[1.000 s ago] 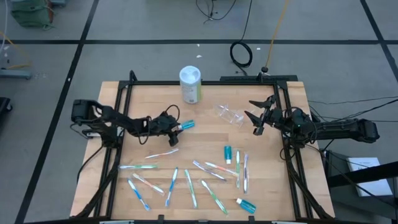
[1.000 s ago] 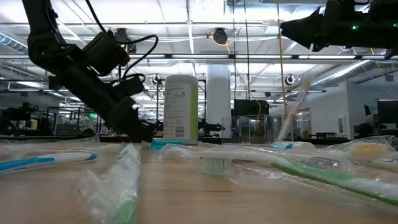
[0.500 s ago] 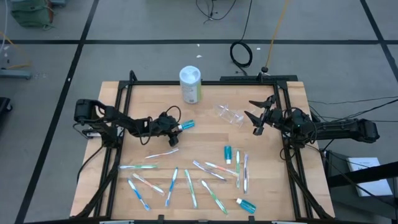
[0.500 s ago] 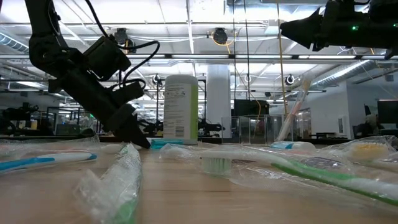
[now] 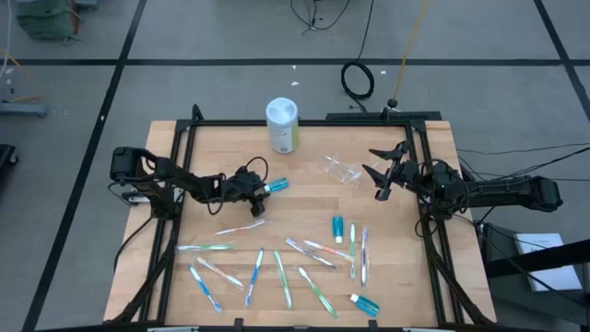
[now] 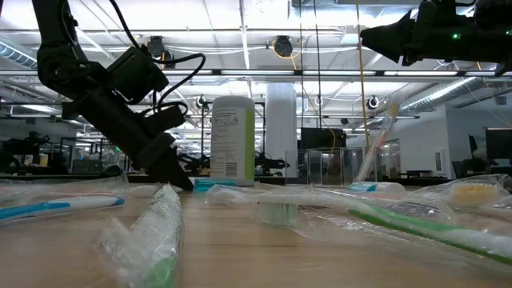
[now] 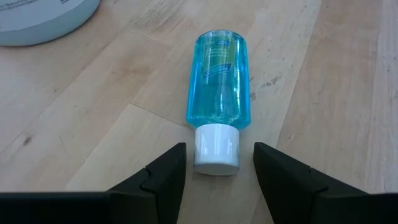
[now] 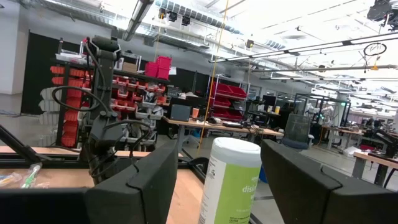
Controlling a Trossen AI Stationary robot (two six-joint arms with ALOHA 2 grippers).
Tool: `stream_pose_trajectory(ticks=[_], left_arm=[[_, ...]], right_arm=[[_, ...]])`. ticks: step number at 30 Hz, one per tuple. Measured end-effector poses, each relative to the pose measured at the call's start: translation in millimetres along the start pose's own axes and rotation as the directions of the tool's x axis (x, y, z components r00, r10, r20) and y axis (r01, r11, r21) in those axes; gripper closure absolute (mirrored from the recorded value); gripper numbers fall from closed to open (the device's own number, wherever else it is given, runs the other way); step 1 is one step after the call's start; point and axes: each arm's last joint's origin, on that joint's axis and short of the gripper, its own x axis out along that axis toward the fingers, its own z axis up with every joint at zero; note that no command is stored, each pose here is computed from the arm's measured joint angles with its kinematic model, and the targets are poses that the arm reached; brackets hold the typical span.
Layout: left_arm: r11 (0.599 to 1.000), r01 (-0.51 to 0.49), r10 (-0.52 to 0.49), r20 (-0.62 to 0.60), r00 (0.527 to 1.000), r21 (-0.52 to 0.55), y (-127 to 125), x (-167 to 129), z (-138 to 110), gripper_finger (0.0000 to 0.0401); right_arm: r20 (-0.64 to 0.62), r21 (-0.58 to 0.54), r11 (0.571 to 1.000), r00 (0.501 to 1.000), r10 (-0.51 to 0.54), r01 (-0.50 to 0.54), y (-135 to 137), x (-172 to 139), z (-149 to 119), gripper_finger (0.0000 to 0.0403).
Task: Pick & Place toothbrushing station
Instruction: Put the blue mouthwash into the transparent organizer
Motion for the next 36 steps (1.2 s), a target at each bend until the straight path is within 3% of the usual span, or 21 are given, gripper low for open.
stream_pose_trajectory(ticks=[18,29,36], left_arm=[[0.999,-0.002,0.002,-0.005,1.000,-0.037,0.1,0.0,-0.4,0.0212],[0.999,-0.007,0.007,-0.006,1.000,-0.037,0.3,0.0,-0.5,0.0289],[0.999,-0.005,0.005,-0.006,1.000,-0.048,0.2,0.0,-0.4,0.0295]], right_arm=[[0.000,-0.002,1.000,1.000,0.000,0.000,0.0,0.0,-0.1,0.0181],[-0.001,-0.001,1.000,1.000,0.000,0.000,0.0,0.0,-0.1,0.0181],[-0.001,-0.002,1.000,1.000,0.000,0.000,0.0,0.0,-0.1,0.0181]])
